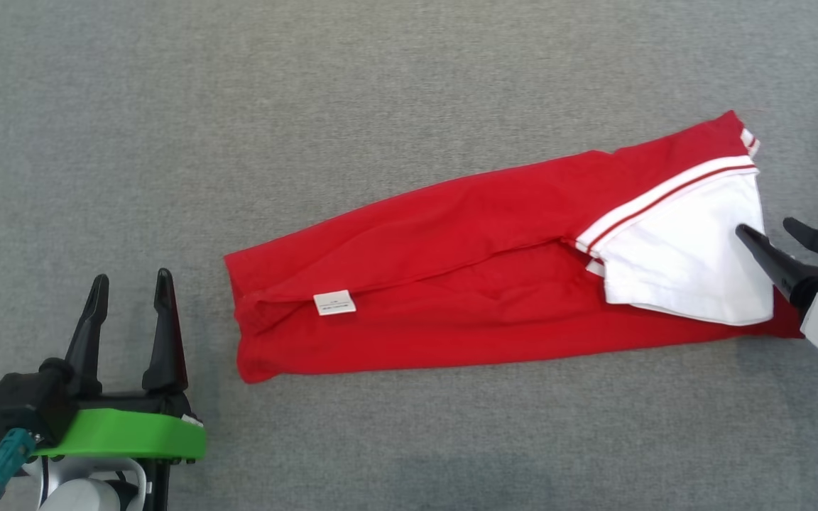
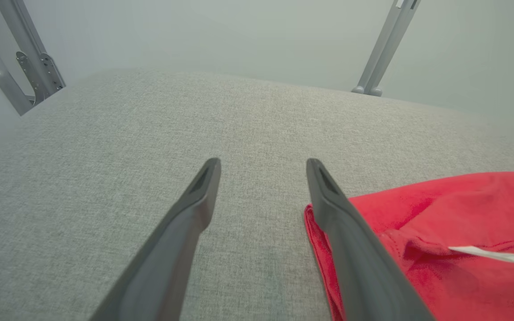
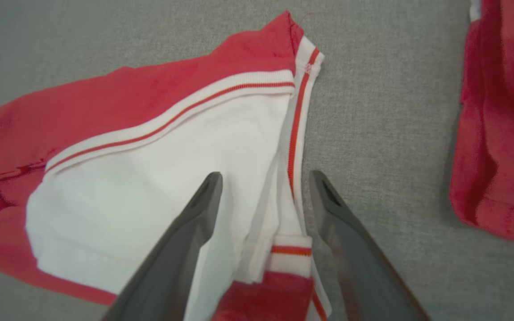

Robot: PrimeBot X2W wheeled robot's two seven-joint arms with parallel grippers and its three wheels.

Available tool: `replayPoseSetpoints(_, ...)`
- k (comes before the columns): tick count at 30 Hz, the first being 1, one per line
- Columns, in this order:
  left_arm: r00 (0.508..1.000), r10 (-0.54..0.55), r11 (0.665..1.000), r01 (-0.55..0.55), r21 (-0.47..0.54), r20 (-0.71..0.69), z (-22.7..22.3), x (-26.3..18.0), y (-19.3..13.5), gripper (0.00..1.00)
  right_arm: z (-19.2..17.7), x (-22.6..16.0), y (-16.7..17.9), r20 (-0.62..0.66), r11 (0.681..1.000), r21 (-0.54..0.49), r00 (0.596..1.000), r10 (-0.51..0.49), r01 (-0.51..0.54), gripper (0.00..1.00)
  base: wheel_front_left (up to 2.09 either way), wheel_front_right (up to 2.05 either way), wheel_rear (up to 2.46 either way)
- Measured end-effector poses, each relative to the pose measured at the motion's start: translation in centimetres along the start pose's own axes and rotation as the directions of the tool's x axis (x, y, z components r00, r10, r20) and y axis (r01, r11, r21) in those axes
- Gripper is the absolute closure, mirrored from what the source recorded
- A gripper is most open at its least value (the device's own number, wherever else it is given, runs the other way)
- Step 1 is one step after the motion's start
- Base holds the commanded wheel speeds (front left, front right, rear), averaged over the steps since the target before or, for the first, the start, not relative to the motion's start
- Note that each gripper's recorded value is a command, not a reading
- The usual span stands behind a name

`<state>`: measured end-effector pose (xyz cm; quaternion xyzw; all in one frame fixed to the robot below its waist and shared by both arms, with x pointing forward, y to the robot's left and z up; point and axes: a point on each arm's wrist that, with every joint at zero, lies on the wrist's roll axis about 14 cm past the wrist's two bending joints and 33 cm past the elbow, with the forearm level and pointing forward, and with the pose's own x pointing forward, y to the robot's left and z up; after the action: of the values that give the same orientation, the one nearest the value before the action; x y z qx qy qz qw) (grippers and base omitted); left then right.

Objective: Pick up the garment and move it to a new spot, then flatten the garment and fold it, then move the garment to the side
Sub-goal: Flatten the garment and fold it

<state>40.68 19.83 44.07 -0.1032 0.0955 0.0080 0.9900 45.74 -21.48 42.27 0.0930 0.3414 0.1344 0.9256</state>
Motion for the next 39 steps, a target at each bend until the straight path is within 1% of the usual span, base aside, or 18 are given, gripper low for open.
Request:
replayPoseSetpoints(2,0.999,0.037,0.999,-0.037,0.0,0.025,0.5,-0.2,0.7,0.0,-1.0,0.7,-0.2,-0.057,0.999,-0.041,0.998,-0.015,0.013,0.0,0.0,0.0,0.0)
replayPoseSetpoints(4,0.996,0.059,0.998,-0.058,-0.018,0.071,1.7,-0.4,1.0,0.0,-2.2,1.4,-0.2,-0.112,0.999,-0.042,0.994,-0.014,0.01,0.0,0.0,0.0,0.0)
replayPoseSetpoints(6,0.993,0.079,0.997,-0.078,-0.013,0.092,2.1,-0.7,1.6,0.0,-3.1,2.0,-0.3,-0.154,0.999,-0.037,0.988,-0.016,0.01,0.0,0.0,0.0,0.0)
replayPoseSetpoints(9,0.991,0.097,0.995,-0.095,-0.018,0.094,1.9,-1.1,1.9,0.0,-3.6,2.7,-0.3,-0.169,1.0,-0.01,0.986,-0.011,0.009,0.0,0.0,0.0,0.0)
replayPoseSetpoints(15,0.989,0.112,0.994,-0.11,-0.024,0.094,1.3,-1.4,2.4,0.0,-3.6,4.6,0.8,-0.173,0.993,0.116,0.983,0.057,-0.037,0.0,0.0,0.0,0.0)
replayPoseSetpoints(16,0.989,0.113,0.993,-0.112,-0.023,0.093,1.2,-1.5,2.6,0.0,-3.3,4.7,1.1,-0.161,0.989,0.142,0.984,0.074,-0.051,0.89,0.0,0.0,0.0)
replayPoseSetpoints(17,0.989,0.115,0.993,-0.113,-0.025,0.094,1.2,-1.5,2.6,0.0,-2.8,4.9,1.7,-0.136,0.982,0.173,0.986,0.099,-0.074,1.0,0.0,0.0,0.0)
replayPoseSetpoints(20,0.988,0.115,0.993,-0.112,-0.035,0.102,1.3,-1.7,2.6,0.0,-1.6,4.8,3.4,-0.072,0.958,0.246,0.983,0.169,-0.146,1.0,0.0,0.0,0.0)
replayPoseSetpoints(22,0.99,0.103,0.995,-0.102,-0.02,0.093,0.9,-2.0,2.6,0.0,-0.7,4.2,2.8,-0.046,0.953,0.266,0.985,0.166,-0.148,1.0,0.0,0.0,0.0)
replayPoseSetpoints(23,0.992,0.095,0.995,-0.095,-0.014,0.079,0.4,-2.3,2.5,0.0,0.7,3.1,0.9,-0.014,0.955,0.273,0.992,0.126,-0.117,1.0,0.0,0.0,0.0)
replayPoseSetpoints(24,0.993,0.09,0.996,-0.089,-0.016,0.074,0.2,-2.5,2.3,0.0,1.3,2.6,0.0,-0.001,0.957,0.272,0.995,0.103,-0.099,1.0,0.0,0.0,0.0)
replayPoseSetpoints(25,0.994,0.084,0.996,-0.083,-0.014,0.07,0.0,-2.8,2.3,0.0,2.7,1.2,-2.0,0.029,0.961,0.271,0.998,0.052,-0.058,1.0,0.0,0.0,0.0)
replayPoseSetpoints(29,0.995,0.07,0.997,-0.068,-0.029,0.073,0.0,-3.1,1.8,0.0,4.9,-2.3,-6.9,0.077,0.96,0.274,0.994,-0.083,0.059,1.0,0.0,0.0,0.0)
replayPoseSetpoints(32,0.995,0.065,0.997,-0.062,-0.041,0.071,-0.2,-3.5,1.5,0.0,5.9,-4.5,-8.8,0.095,0.959,0.257,0.985,-0.147,0.118,1.0,0.0,0.0,0.0)
replayPoseSetpoints(33,0.995,0.065,0.997,-0.062,-0.046,0.072,-0.2,-3.7,1.5,0.0,6.1,-4.9,-8.6,0.094,0.963,0.24,0.985,-0.145,0.119,1.0,0.0,0.0,0.0)
replayPoseSetpoints(35,0.994,0.071,0.996,-0.067,-0.054,0.078,-0.1,-3.9,1.5,0.0,7.2,-5.2,-7.1,0.121,0.976,0.204,0.987,-0.107,0.081,1.0,0.0,0.0,0.0)
replayPoseSetpoints(37,0.994,0.073,0.996,-0.069,-0.053,0.086,0.0,-4.0,1.5,0.0,8.0,-5.1,-4.5,0.138,0.989,0.146,0.99,-0.039,0.019,1.0,0.0,0.0,0.0)
replayPoseSetpoints(39,0.992,0.084,0.995,-0.078,-0.058,0.095,0.3,-4.2,1.7,0.0,8.3,-4.7,-0.9,0.142,0.996,0.064,0.989,0.046,-0.055,1.0,0.0,0.0,0.0)
